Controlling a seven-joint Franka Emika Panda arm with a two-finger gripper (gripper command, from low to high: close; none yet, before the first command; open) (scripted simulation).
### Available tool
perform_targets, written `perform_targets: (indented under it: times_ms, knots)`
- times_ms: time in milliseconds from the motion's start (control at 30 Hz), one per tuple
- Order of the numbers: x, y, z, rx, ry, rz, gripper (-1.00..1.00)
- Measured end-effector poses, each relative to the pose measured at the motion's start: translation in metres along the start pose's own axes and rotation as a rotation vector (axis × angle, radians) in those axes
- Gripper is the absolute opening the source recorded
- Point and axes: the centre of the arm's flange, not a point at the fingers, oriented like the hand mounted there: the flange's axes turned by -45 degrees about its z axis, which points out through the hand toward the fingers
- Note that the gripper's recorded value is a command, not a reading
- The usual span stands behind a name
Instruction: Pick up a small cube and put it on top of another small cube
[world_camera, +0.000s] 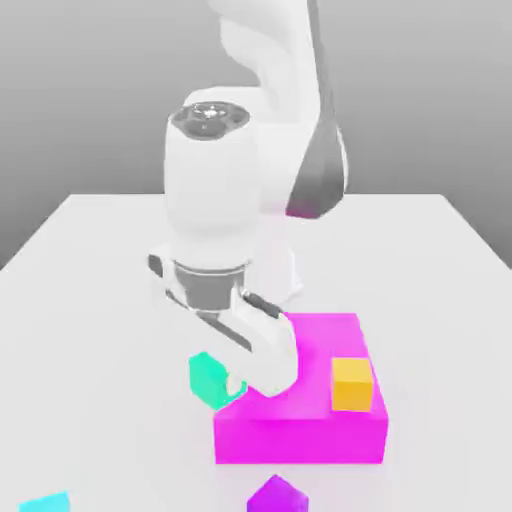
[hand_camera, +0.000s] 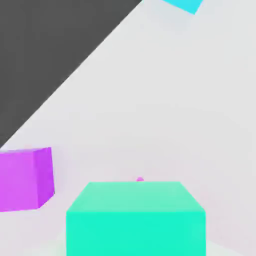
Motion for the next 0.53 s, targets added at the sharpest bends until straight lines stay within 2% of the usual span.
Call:
perform_targets:
  times_ms: [267, 400, 433, 533]
  knots:
    - [-0.099, -0.043, -0.041, 0.004, -0.004, 0.125, -1.0]
    - [-0.109, -0.046, 0.0, 0.003, -0.003, 0.135, -1.0]
    - [-0.109, -0.046, 0.011, 0.003, -0.003, 0.136, 1.0]
    - [-0.109, -0.046, 0.011, 0.003, -0.003, 0.136, 1.0]
